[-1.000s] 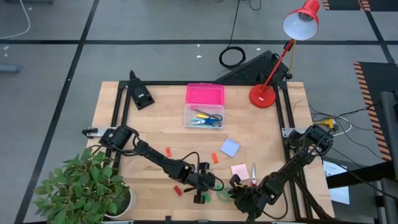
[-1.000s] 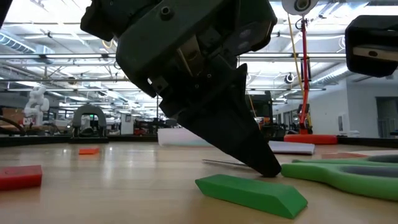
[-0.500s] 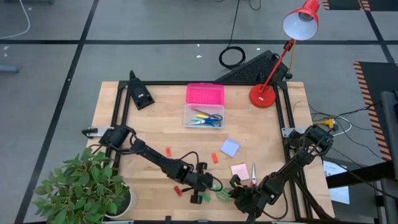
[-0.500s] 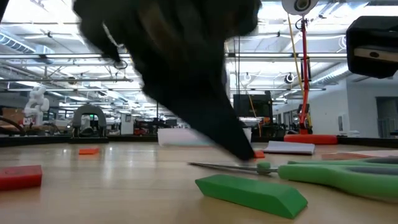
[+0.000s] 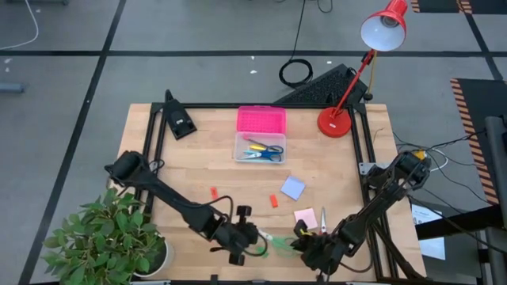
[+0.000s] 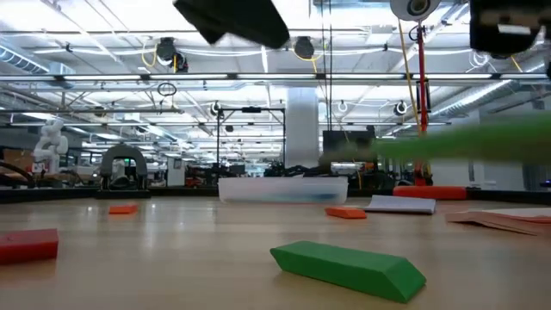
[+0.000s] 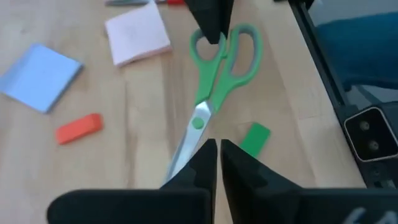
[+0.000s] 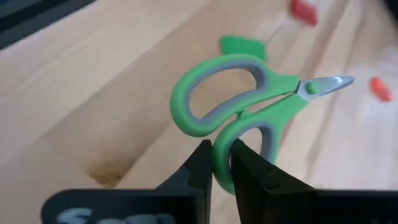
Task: Pack school essentials
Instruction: Put the green scissors into the supply box, then put the orange scissors into the supply box
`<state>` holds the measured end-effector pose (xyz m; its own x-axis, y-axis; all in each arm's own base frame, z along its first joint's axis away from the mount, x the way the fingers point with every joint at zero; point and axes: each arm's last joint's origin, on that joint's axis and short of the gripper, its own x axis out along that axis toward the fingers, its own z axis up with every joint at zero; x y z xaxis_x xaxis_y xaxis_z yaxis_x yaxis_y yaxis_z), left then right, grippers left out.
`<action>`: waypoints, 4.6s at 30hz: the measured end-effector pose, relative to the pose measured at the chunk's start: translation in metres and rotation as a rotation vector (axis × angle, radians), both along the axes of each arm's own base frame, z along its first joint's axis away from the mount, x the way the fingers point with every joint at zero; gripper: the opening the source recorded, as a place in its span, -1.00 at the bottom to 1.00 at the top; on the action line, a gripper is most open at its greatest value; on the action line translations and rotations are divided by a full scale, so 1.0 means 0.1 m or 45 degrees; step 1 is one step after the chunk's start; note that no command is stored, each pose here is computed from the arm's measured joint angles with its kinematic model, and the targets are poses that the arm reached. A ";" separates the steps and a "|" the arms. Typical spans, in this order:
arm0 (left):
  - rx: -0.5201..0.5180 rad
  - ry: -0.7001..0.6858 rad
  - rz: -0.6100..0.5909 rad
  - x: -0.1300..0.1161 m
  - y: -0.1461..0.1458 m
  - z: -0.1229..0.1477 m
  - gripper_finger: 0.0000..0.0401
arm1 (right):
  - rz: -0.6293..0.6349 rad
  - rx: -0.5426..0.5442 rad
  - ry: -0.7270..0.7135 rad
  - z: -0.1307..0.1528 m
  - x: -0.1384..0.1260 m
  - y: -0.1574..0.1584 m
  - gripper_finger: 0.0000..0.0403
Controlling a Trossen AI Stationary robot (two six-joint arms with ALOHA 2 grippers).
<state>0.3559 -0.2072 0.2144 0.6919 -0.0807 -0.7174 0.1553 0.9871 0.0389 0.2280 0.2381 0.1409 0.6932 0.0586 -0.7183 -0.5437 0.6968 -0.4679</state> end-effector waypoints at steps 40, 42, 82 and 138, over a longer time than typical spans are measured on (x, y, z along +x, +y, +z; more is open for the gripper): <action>0.272 0.083 0.168 -0.28 0.54 0.50 -0.85 | 0.026 -0.129 -0.103 0.99 0.36 -2.16 -0.83; 0.274 0.086 0.171 -0.28 0.55 0.50 -0.85 | 0.039 -0.120 -0.107 0.92 0.36 -2.31 -0.83; 0.260 0.075 0.196 -0.24 0.61 0.50 -0.85 | -0.031 -0.227 0.015 0.20 0.48 -3.21 -0.72; 0.259 0.005 0.237 0.03 1.10 0.56 -0.85 | -0.631 0.307 -0.134 1.11 -0.26 -2.81 -0.66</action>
